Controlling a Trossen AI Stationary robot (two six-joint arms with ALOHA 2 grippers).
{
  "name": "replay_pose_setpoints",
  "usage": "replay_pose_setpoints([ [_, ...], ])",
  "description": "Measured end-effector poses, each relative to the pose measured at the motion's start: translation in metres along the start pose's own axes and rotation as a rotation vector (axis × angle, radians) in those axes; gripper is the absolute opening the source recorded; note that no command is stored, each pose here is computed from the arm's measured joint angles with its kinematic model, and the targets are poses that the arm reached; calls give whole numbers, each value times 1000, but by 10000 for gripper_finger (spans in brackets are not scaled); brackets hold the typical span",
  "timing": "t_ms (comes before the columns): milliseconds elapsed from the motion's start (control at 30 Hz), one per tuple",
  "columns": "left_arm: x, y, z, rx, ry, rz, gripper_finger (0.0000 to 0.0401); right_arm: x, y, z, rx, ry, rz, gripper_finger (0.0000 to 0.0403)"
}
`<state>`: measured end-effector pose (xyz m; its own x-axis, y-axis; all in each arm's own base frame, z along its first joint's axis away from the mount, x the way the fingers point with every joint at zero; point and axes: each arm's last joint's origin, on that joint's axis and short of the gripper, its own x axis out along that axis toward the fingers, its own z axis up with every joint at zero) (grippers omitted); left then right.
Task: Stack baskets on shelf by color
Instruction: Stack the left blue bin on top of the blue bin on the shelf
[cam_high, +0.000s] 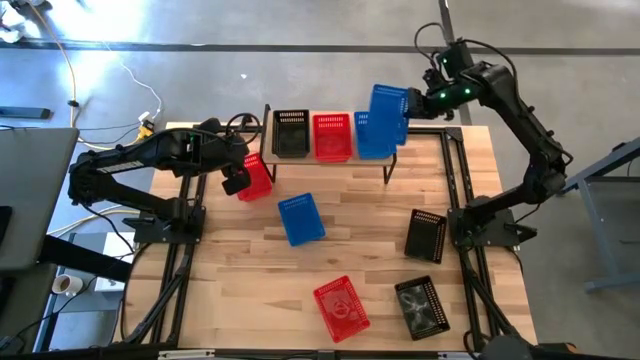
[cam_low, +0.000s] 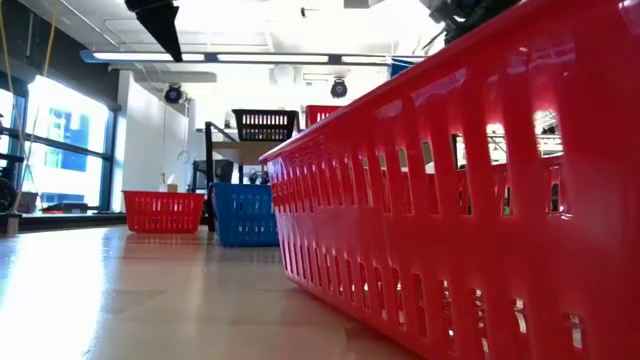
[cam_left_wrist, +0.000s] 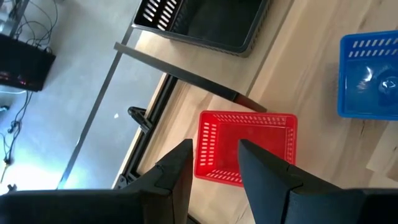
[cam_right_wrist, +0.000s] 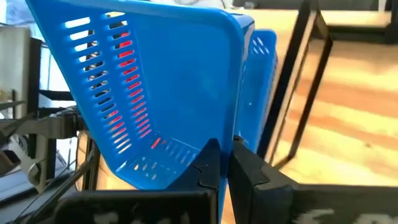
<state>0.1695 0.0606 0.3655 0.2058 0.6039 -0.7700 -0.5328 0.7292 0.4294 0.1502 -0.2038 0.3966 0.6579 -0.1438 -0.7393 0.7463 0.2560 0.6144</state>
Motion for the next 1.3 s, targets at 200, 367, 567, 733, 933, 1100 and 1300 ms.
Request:
replay_pose_setpoints([
  [200,0,0,0,0,0,-1,117,6,9,-6,-30,23,7,0],
  [367,0,0,0,2,2,-2,117,12,21,-15,-66,61,17,0],
  [567,0,0,0,4,4,-2,117,11,35,-17,-98,42,49,0],
  [733,0,0,0,21,4,-1,117,-16,50,-2,-144,-38,12,0],
  [933,0,0,0,20,4,-1,117,-23,55,22,-152,26,-68,0],
  [1100,0,0,0,18,4,-1,117,-9,53,33,-140,86,-105,0],
  [1300,0,0,0,18,3,1,117,9,48,32,-102,161,-128,0],
])
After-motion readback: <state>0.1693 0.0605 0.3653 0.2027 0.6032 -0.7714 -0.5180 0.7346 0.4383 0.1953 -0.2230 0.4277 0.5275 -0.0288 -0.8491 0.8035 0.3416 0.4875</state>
